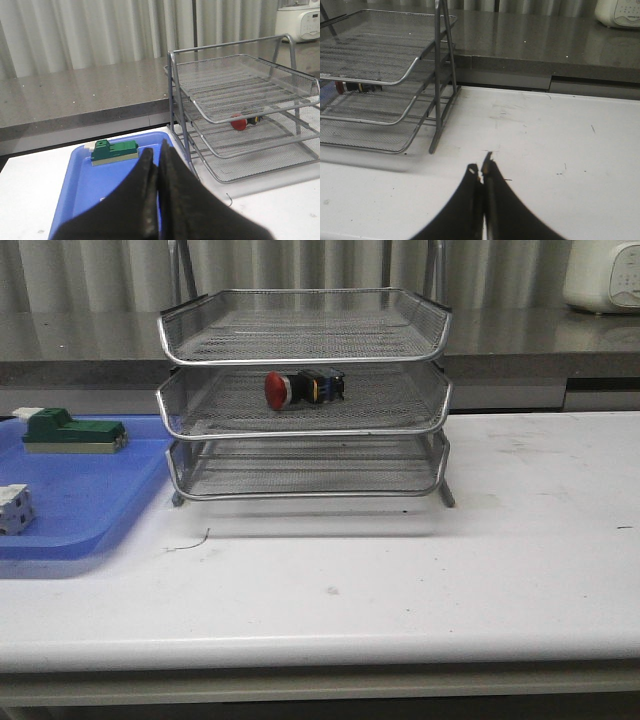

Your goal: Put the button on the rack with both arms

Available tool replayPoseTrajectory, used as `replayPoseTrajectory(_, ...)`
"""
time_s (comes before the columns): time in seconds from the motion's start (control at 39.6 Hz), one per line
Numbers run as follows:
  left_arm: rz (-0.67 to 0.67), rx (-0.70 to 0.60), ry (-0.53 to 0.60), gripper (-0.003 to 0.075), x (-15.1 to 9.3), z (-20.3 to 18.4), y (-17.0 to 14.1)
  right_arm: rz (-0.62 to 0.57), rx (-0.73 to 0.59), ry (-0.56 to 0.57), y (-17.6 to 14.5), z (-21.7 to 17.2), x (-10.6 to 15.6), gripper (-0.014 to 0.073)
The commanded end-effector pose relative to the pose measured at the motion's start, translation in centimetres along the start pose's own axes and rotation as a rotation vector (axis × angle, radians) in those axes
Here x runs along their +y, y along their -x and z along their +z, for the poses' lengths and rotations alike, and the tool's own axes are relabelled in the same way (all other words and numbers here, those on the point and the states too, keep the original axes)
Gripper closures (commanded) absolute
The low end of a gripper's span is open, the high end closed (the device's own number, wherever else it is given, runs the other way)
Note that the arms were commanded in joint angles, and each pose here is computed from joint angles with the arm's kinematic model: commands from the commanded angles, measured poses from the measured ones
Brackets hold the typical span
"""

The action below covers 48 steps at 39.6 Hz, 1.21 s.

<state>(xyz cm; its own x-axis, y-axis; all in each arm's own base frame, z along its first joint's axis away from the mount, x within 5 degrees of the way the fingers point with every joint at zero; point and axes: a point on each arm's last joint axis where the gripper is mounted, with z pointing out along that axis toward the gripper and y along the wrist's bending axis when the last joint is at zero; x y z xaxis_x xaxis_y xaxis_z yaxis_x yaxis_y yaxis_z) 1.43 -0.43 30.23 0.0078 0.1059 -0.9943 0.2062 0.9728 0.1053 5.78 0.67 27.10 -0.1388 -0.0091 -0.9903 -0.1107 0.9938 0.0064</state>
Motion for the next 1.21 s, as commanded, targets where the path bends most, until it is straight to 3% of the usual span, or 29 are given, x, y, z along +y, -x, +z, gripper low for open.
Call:
replayPoseTrajectory(0.0, -0.017, -0.11, 0.012, 0.0739, 0.1, -0.5, 1.4, -0.015, -0.103, -0.01, 1.6, -0.2, -0.1, 0.0655)
replayPoseTrajectory(0.35, -0.017, -0.125, 0.021, 0.0739, 0.1, -0.4, 1.0, -0.015, -0.103, -0.01, 1.6, -0.2, -0.1, 0.0655)
replayPoseTrajectory(0.66, -0.013, -0.088, 0.198, 0.0739, 0.4, 2.3, -4.1, -0.015, -0.103, -0.01, 1.6, -0.2, -0.1, 0.0655)
replayPoseTrajectory(0.91, -0.017, -0.067, 0.213, 0.0739, 0.2, 4.0, -9.6, -0.015, -0.103, -0.01, 1.6, -0.2, -0.1, 0.0655)
replayPoseTrajectory(1.19, -0.022, -0.011, 0.205, 0.0739, 0.2, 4.0, -10.1, -0.015, -0.103, -0.01, 1.6, -0.2, -0.1, 0.0655)
